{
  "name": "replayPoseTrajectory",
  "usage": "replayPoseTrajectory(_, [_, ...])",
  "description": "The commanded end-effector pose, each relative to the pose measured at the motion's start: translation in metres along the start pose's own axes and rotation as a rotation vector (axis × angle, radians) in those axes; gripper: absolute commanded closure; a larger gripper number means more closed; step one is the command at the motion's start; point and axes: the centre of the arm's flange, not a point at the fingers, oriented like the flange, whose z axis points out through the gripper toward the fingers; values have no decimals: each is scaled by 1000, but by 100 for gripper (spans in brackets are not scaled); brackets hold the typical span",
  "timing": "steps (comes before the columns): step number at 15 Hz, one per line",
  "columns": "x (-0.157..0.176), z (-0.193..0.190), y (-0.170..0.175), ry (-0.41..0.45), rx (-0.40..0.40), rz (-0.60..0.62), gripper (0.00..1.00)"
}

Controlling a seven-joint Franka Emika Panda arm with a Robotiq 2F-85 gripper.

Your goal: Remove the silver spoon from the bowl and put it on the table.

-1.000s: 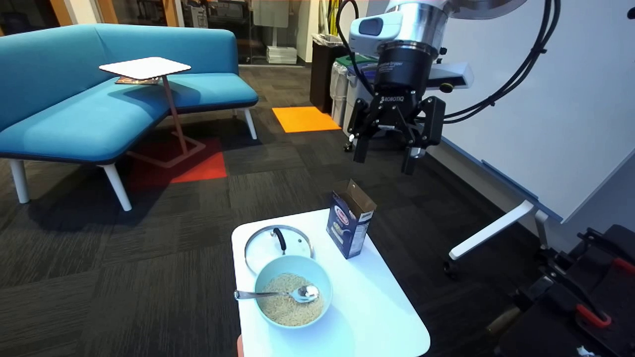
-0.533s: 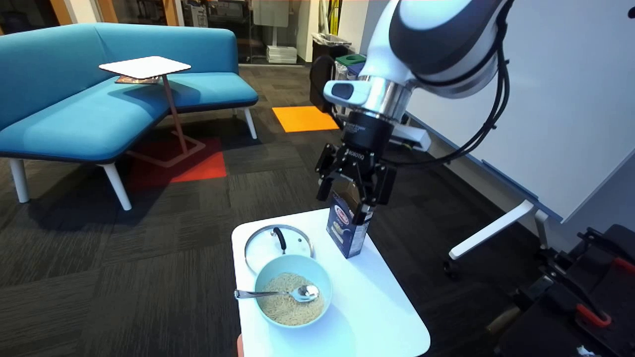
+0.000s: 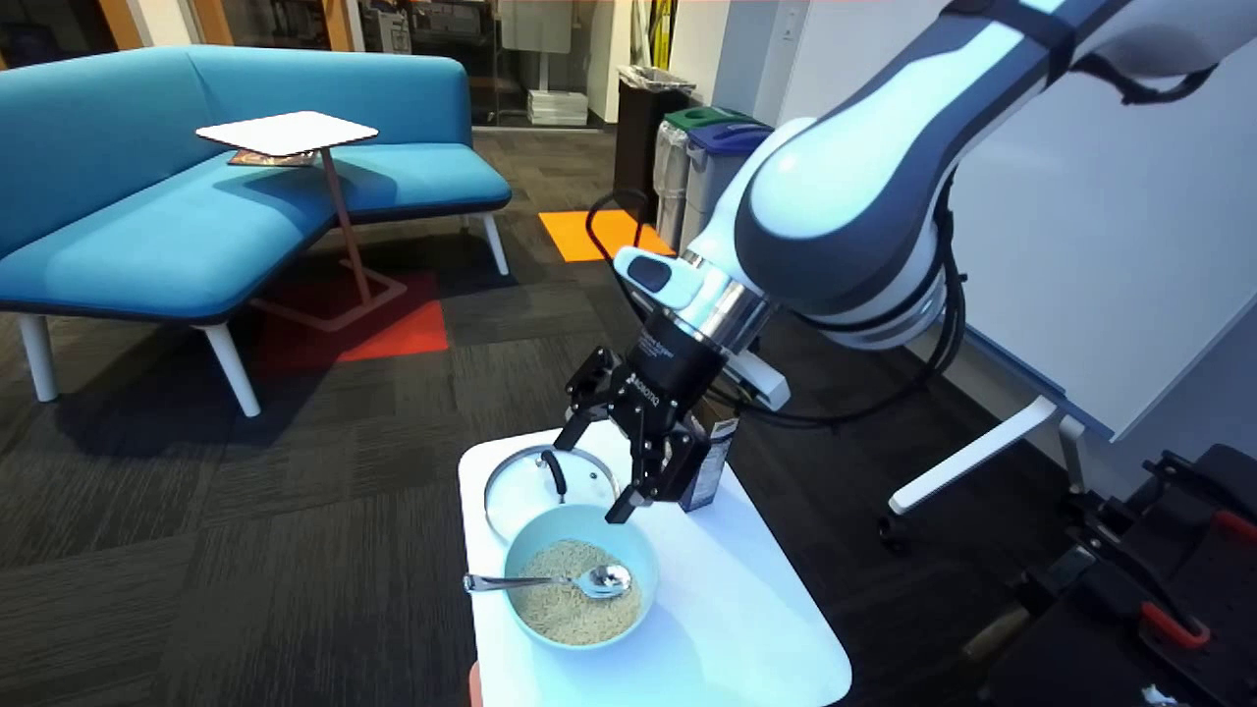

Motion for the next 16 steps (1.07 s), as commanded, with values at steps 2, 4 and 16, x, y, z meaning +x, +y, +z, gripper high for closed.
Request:
replayPoseTrajectory(2, [-9, 28, -7, -22, 26, 48, 0])
replayPoseTrajectory(4, [-11, 40, -9, -42, 49, 70, 0])
replayPoseTrajectory(16, [-3, 67, 1, -67, 109, 145, 0])
